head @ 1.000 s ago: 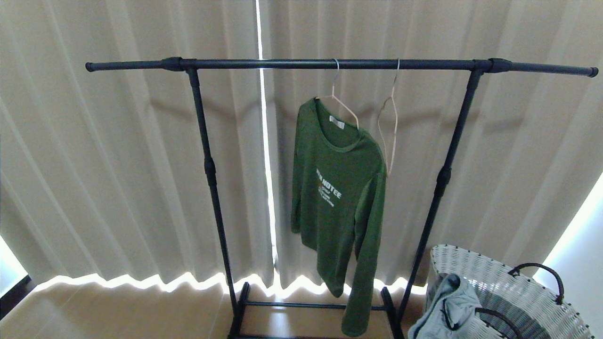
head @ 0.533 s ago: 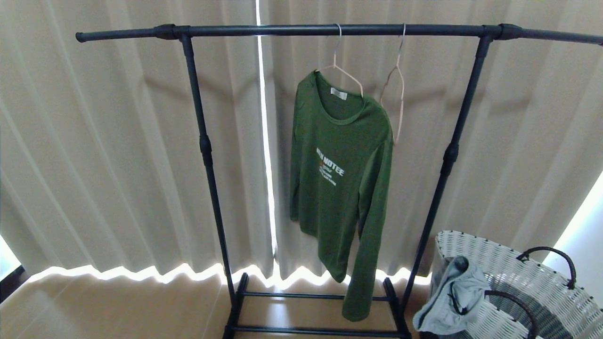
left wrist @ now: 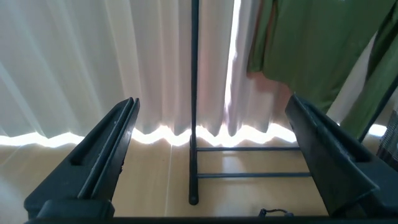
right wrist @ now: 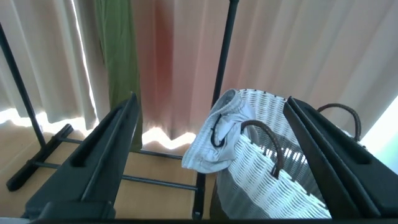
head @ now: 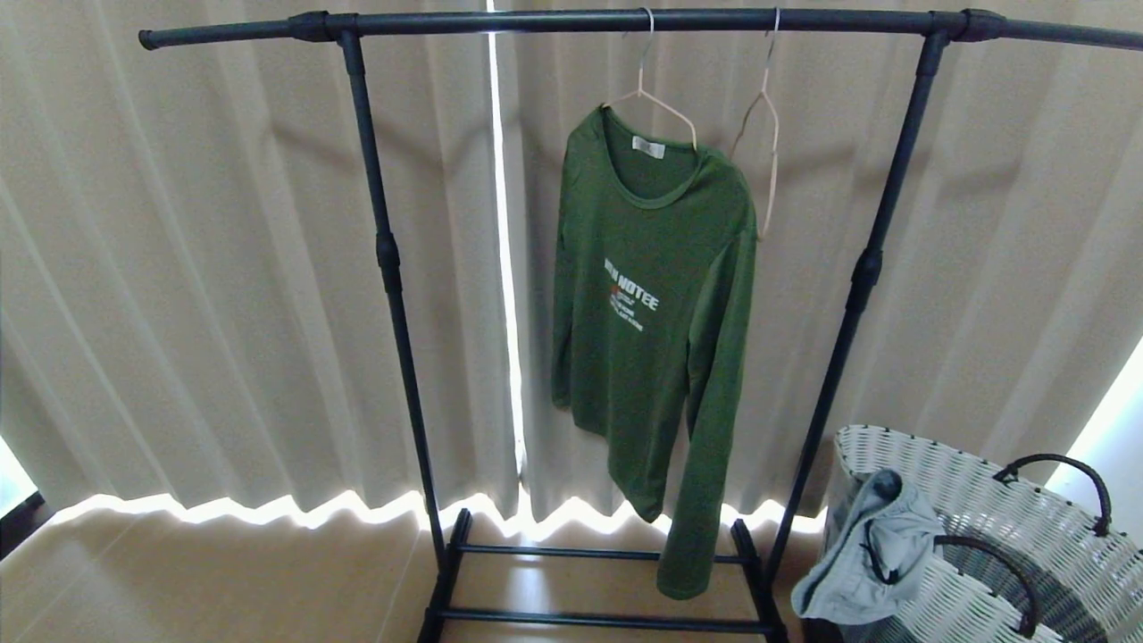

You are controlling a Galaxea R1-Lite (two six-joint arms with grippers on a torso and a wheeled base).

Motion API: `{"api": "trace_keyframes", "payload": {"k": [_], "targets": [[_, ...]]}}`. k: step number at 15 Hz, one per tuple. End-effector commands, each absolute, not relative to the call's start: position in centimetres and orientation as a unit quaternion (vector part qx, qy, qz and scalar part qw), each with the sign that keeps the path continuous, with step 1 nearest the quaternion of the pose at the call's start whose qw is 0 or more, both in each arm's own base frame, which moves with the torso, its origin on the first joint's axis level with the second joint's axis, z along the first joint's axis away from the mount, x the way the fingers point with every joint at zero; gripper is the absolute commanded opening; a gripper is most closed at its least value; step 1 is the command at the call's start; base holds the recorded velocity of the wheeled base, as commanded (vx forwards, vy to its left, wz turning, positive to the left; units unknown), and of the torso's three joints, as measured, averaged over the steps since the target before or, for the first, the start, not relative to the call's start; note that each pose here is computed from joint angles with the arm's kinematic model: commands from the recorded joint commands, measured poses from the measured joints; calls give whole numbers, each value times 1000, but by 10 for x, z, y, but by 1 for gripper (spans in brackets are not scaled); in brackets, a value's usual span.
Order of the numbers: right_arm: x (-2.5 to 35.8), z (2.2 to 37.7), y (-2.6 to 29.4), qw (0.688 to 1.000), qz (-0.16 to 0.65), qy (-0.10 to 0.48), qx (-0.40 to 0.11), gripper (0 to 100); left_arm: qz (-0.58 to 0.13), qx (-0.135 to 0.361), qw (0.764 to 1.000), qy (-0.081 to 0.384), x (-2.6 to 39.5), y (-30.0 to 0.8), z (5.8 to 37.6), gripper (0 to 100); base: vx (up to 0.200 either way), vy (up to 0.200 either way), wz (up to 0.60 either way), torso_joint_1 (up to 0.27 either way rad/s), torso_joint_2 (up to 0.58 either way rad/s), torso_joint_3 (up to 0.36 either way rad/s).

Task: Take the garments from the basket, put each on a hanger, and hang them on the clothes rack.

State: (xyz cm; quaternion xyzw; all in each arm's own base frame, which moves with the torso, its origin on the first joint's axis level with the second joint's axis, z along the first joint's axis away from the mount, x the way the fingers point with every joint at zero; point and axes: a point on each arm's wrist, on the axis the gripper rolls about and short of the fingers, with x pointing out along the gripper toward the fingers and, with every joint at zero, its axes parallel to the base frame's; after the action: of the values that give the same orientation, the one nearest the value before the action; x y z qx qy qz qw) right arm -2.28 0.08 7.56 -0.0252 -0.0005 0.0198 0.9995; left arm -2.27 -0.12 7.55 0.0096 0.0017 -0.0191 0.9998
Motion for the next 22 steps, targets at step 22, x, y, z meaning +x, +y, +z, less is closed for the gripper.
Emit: {"api": "trace_keyframes", "payload": {"k": [22], "targets": [[-28,83,1,999,20,29,-26,100,-54,27,998,2,-23,-3,75,100,100,-64,0,0,5,3]]}}
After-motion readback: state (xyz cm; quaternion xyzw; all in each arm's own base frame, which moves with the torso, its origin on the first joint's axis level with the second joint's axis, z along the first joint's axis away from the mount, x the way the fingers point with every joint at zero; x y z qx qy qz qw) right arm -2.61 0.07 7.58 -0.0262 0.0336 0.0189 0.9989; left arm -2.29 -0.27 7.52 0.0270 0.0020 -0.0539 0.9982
